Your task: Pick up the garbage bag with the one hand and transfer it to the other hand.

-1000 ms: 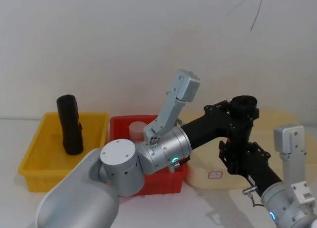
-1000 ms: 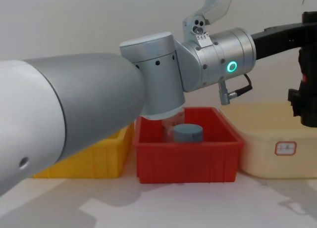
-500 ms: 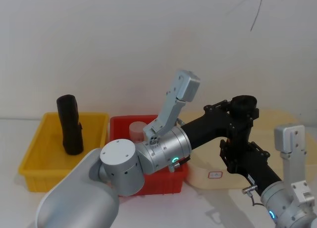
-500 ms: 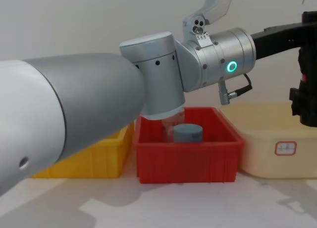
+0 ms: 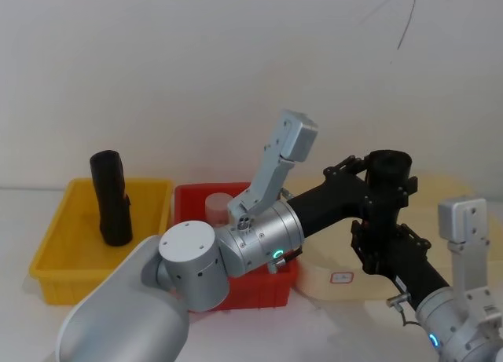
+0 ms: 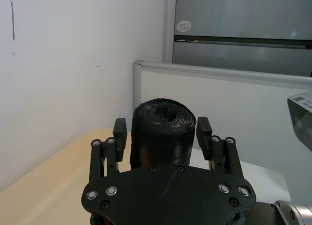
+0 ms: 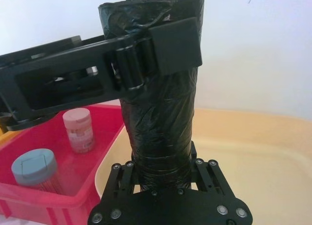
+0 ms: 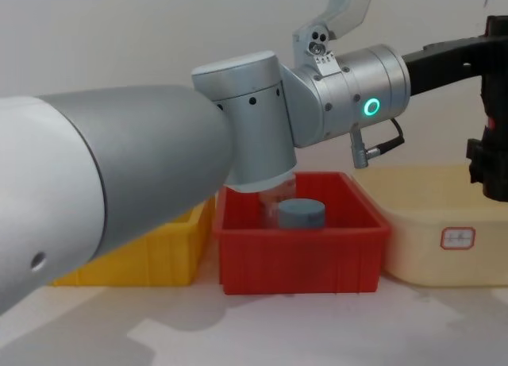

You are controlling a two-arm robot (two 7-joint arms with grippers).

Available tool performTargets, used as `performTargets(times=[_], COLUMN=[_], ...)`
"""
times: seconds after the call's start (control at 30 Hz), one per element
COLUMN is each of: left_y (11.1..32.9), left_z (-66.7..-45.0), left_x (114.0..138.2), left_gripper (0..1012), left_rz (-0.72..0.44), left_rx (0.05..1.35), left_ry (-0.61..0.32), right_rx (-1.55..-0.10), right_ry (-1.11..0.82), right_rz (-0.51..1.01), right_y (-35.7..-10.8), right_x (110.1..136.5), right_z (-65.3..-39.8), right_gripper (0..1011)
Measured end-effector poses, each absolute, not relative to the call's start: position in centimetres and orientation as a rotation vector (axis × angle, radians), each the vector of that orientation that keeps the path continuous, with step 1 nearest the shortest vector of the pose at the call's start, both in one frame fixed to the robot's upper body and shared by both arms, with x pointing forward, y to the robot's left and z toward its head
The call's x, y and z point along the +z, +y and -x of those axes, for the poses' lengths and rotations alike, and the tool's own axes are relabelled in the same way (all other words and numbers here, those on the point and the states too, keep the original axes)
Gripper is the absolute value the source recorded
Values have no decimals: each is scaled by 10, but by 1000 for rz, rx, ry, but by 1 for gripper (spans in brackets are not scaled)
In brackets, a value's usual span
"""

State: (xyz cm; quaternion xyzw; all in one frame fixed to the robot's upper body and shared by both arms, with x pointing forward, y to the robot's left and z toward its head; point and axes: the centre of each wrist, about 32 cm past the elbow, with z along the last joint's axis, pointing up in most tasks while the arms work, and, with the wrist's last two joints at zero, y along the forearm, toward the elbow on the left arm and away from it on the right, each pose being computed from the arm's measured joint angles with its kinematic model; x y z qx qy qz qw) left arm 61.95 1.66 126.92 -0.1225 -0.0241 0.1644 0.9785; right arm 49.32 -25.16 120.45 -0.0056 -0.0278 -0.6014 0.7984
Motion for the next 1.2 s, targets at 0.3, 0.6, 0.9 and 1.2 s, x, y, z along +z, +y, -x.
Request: performTargets(times=[0.3,0.6,0.9,1.2], left_y=[17,17,17,17], left_z=[-620,-620,-620,-620], left_x=[1269,1269,1269,1269], left_gripper=[1002,1001,1001,1002], left_rz=[247,247,247,247], left_rx=[331,331,331,331], left_ry=[-49,-49,-49,-49], right_rx=[-1312,-1374,-1477,-1567], right_ry=[-63,-61,-53,-53], right_rz=[13,35,95,152], right_y=[-261,-282,-311,-335], right_x=[1206,1211,1219,1228], right_z=[-498,-514,-543,-570], right_gripper=[505,505,503,696])
